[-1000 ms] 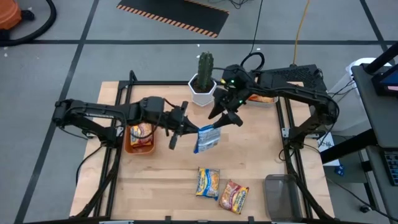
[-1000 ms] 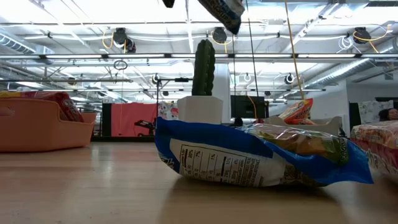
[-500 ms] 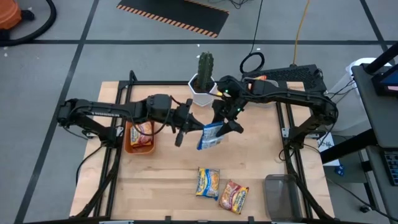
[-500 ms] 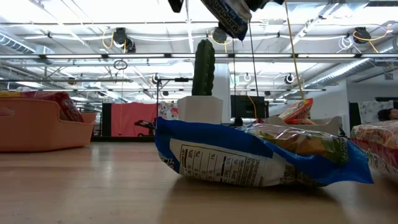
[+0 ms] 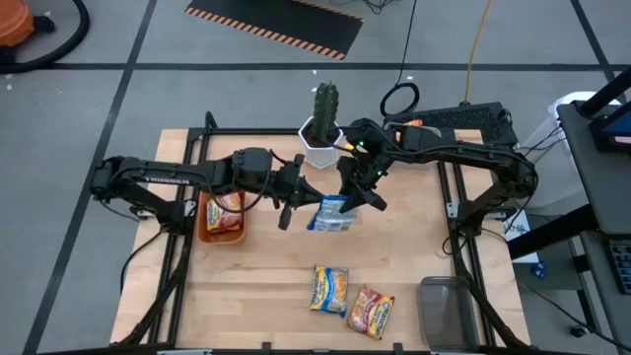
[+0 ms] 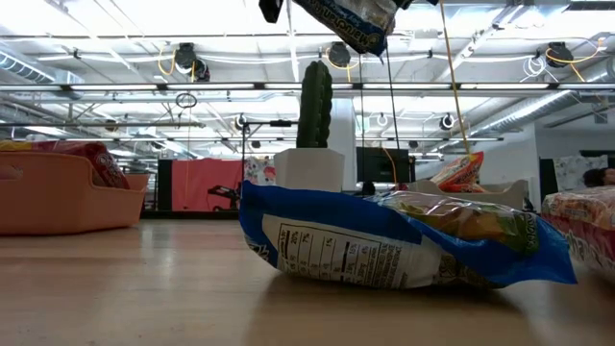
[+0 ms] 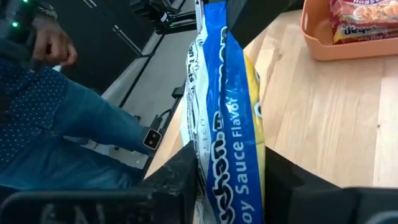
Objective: Sort Maruchan noodles
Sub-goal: Put the top blue noodle pack into the black bin
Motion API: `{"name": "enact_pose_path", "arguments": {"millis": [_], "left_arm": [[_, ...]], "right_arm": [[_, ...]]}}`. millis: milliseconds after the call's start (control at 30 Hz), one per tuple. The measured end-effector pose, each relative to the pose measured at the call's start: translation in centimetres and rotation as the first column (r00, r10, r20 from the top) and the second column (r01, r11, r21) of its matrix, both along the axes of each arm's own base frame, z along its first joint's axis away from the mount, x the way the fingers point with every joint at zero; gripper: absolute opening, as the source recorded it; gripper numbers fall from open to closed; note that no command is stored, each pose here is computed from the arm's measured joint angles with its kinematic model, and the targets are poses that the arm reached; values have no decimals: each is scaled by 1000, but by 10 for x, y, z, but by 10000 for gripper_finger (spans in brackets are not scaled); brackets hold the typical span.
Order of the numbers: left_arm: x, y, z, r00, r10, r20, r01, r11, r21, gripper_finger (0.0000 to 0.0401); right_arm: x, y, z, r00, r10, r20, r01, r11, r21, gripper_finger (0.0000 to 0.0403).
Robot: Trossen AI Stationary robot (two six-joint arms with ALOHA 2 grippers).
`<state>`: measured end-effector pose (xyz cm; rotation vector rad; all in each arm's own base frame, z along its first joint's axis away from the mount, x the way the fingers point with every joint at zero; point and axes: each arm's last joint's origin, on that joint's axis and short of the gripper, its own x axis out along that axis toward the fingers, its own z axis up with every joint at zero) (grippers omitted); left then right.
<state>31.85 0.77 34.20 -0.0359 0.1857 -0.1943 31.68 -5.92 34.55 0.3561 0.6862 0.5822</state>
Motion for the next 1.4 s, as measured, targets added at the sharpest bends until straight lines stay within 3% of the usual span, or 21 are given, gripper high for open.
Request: {"name": "enact_pose_path", "arguments": {"millis": [300, 667, 900, 1133, 1267, 1400], "left_arm": [[-1, 0, -2, 999, 22, -43, -26, 996, -87, 65], [-43, 4, 18, 984, 120, -133, -133, 986, -96, 151], [-73, 11, 14, 938, 158, -310, -192, 978, -85, 159], [-79, 12, 5, 895, 166, -413, -223, 970, -93, 159], [-77, 12, 2, 885, 165, -435, -228, 969, -95, 159], [-76, 12, 0, 878, 165, -450, -232, 968, -97, 159]], "right_arm": [[0, 13, 4, 996, -73, -54, 72, 997, -10, 106], [-29, 24, 32, 981, -190, -47, 188, 981, -42, 101], [-68, 43, 60, 990, -123, 68, 128, 988, -89, 103], [-100, 67, 82, 986, -42, 164, 58, 994, -97, 104], [-114, 79, 89, 985, -73, 156, 86, 993, -76, 103], [-130, 86, 90, 989, -135, 62, 136, 991, -9, 103]]}}
